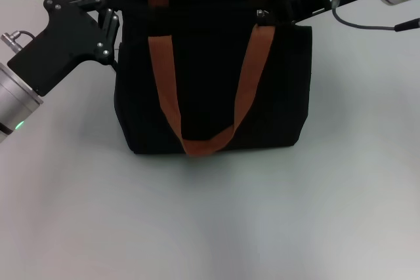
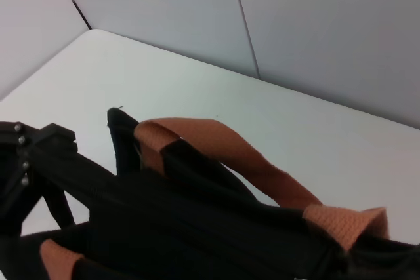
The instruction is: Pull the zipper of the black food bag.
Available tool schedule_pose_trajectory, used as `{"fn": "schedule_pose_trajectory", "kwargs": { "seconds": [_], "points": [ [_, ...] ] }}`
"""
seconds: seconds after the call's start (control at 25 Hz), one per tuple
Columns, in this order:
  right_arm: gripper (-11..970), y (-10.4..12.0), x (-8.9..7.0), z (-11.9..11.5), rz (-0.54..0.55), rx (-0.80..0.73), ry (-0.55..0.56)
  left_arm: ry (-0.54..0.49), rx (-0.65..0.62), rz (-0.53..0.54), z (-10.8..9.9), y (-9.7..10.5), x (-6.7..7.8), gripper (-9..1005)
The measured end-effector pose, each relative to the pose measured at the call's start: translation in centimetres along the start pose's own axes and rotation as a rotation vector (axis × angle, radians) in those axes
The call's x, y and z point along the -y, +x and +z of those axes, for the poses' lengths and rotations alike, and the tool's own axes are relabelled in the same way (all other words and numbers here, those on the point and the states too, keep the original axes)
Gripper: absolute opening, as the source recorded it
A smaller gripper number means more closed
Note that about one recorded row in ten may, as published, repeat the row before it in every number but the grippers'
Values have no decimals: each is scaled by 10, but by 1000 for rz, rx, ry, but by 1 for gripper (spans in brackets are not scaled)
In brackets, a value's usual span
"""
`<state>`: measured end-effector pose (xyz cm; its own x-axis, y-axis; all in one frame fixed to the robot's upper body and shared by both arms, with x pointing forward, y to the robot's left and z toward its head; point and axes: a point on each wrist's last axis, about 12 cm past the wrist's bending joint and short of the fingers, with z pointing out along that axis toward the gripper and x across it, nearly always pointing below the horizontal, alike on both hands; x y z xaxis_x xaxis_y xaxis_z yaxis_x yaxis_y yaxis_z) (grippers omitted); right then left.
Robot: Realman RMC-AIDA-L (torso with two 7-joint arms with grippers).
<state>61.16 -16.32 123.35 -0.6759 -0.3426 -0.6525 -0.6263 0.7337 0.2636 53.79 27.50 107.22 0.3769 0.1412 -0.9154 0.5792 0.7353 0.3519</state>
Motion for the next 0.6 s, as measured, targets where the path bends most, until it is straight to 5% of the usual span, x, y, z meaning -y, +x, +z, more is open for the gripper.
{"fn": "schedule_pose_trajectory", "kwargs": {
  "seconds": [0.4, 0.6],
  "points": [
    [-2, -1, -2, 2, 14, 37, -93, 0, 1, 2, 1, 0, 0, 27],
    [246, -1, 2, -1, 30, 48, -97, 0, 2, 1, 1, 0, 0, 27]
  ]
}}
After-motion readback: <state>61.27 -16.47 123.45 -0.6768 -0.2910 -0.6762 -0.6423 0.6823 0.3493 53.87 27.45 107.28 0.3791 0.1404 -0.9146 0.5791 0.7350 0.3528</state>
